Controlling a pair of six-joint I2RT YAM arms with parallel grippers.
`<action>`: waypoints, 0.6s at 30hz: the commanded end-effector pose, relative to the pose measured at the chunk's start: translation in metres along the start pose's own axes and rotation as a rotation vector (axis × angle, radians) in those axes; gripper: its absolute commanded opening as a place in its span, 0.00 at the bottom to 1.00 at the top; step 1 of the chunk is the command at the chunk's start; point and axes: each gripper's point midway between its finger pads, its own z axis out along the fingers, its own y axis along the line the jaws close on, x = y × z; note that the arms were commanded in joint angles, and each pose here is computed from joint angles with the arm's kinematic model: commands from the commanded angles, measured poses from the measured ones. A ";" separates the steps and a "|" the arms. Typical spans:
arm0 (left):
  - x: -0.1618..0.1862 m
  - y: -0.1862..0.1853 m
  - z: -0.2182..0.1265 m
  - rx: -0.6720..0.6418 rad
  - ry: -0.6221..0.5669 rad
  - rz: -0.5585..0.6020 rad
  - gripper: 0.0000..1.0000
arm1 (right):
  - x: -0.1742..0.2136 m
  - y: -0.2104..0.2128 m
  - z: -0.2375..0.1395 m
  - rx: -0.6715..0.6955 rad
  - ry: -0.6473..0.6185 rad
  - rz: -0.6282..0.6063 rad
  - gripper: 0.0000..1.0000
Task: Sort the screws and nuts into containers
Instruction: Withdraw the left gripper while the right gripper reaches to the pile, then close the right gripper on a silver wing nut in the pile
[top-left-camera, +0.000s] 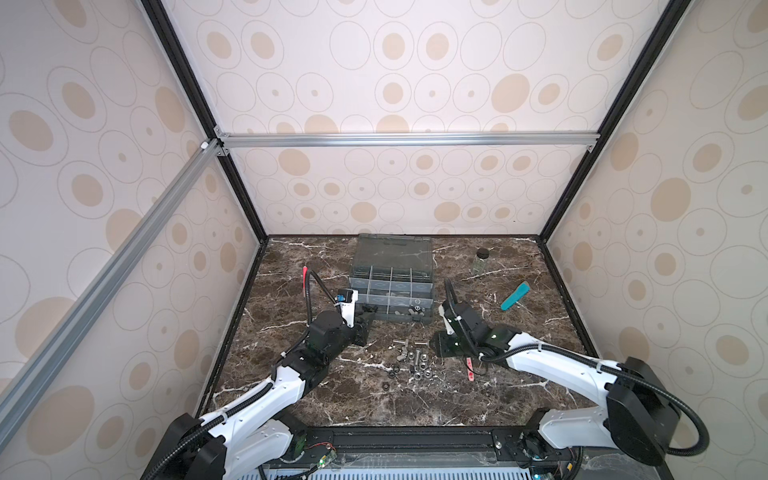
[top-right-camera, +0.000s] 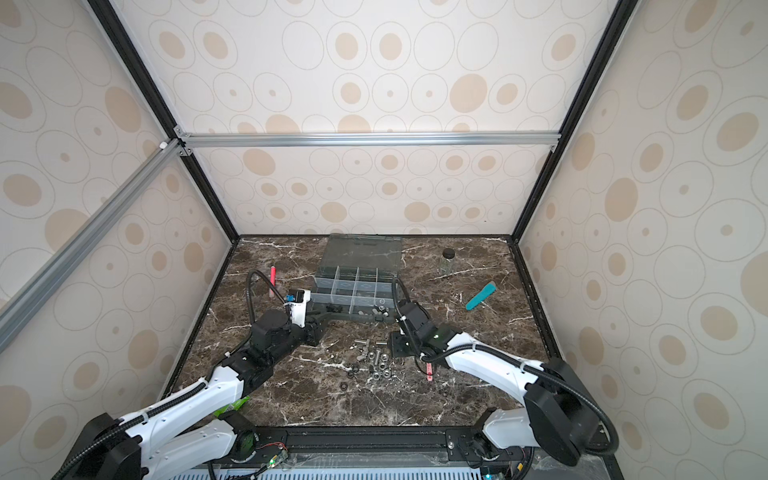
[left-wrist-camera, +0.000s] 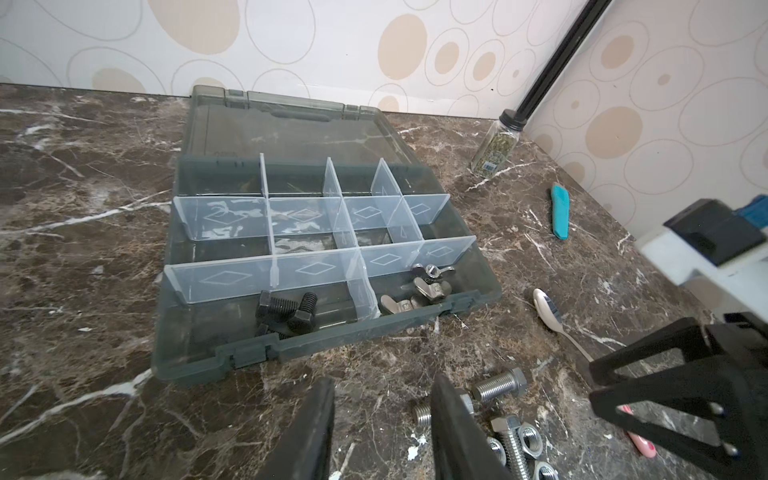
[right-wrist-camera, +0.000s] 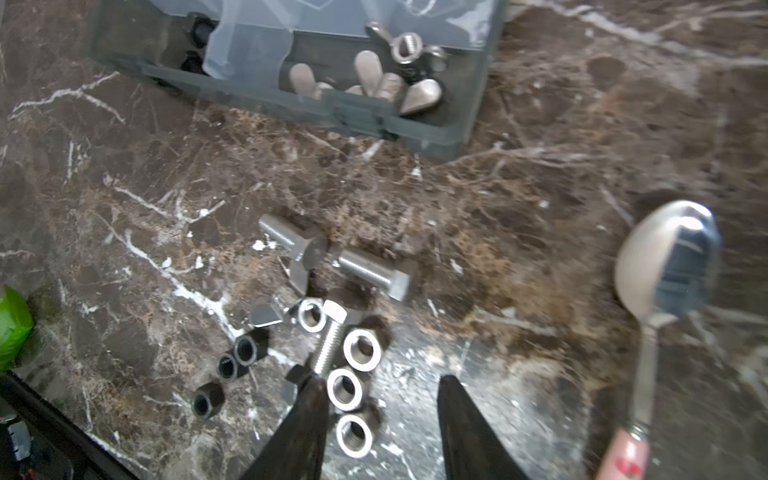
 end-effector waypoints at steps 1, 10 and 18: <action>-0.015 0.003 -0.007 -0.023 -0.064 -0.023 0.39 | -0.007 0.028 0.010 -0.057 0.014 -0.035 0.46; -0.007 0.005 -0.020 -0.005 -0.086 -0.073 0.40 | 0.005 0.066 0.047 -0.100 0.123 -0.080 0.46; -0.004 0.007 -0.026 -0.003 -0.107 -0.080 0.40 | 0.011 0.069 0.059 -0.088 0.152 -0.075 0.46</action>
